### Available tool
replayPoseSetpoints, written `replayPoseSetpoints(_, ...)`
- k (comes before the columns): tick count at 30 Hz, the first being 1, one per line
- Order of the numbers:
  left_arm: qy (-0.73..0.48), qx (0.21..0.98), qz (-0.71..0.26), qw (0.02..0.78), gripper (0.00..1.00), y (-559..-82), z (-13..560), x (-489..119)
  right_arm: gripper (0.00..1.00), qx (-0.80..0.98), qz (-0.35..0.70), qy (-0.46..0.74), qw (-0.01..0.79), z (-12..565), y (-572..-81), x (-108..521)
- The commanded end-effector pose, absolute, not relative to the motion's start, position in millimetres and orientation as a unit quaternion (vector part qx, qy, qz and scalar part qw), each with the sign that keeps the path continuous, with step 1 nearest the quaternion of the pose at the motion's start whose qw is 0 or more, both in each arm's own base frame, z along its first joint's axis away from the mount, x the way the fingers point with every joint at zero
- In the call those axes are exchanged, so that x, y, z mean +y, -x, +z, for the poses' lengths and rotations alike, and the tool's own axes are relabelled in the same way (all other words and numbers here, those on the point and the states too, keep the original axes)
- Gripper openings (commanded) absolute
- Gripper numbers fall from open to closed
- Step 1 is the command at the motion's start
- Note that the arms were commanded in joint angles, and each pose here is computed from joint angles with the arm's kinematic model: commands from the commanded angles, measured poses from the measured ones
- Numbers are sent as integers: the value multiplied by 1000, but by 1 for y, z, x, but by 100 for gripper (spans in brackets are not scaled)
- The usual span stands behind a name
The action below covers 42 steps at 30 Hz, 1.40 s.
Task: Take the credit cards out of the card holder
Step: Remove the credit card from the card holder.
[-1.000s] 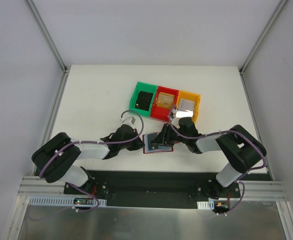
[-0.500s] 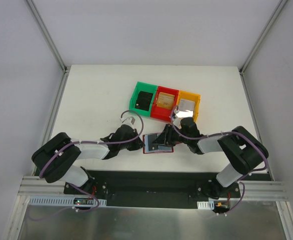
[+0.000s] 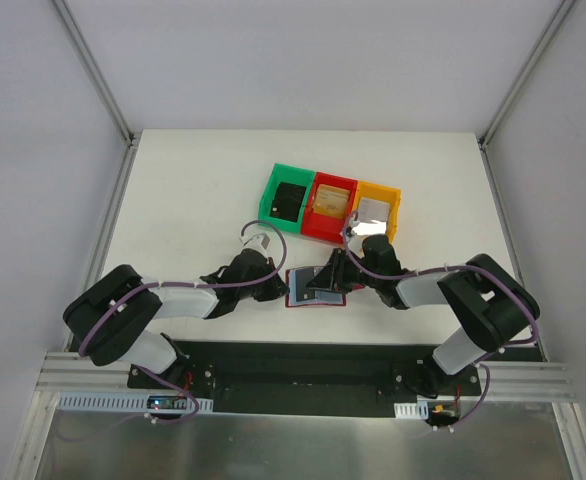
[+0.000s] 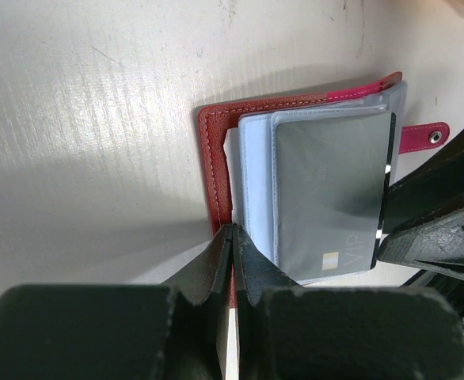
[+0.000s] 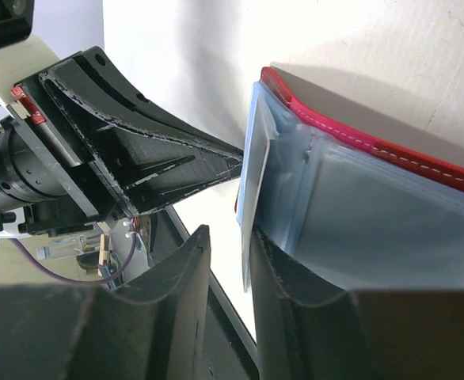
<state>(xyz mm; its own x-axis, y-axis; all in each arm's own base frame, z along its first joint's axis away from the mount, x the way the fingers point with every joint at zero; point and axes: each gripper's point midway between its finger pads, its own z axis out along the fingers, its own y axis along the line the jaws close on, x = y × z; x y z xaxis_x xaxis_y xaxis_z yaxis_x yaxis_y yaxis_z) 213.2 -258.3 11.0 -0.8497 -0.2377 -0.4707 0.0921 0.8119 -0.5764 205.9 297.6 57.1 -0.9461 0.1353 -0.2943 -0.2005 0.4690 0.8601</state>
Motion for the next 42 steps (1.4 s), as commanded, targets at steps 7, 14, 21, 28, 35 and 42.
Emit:
replayPoseSetpoints(7, 48, 946, -225, 230, 0, -191, -27, -221, 19, 825, 533, 37, 187, 75, -209, 297)
replayPoseSetpoints(14, 49, 947, -222, 229, 0, -190, -29, -219, 9, 825, 532, 32, 187, 73, -210, 293)
replayPoseSetpoints(21, 50, 946, -221, 231, 0, -191, -28, -219, 6, 825, 532, 30, 188, 74, -211, 291)
replayPoseSetpoints(28, 50, 947, -220, 230, 0, -190, -29, -219, 1, 824, 533, 30, 188, 75, -212, 290)
replayPoseSetpoints(35, 50, 947, -220, 229, 0, -190, -29, -218, 1, 824, 534, 27, 188, 75, -212, 288)
replayPoseSetpoints(42, 44, 936, -247, 246, 15, -195, -10, -226, 1, 827, 531, 25, 183, 71, -212, 288)
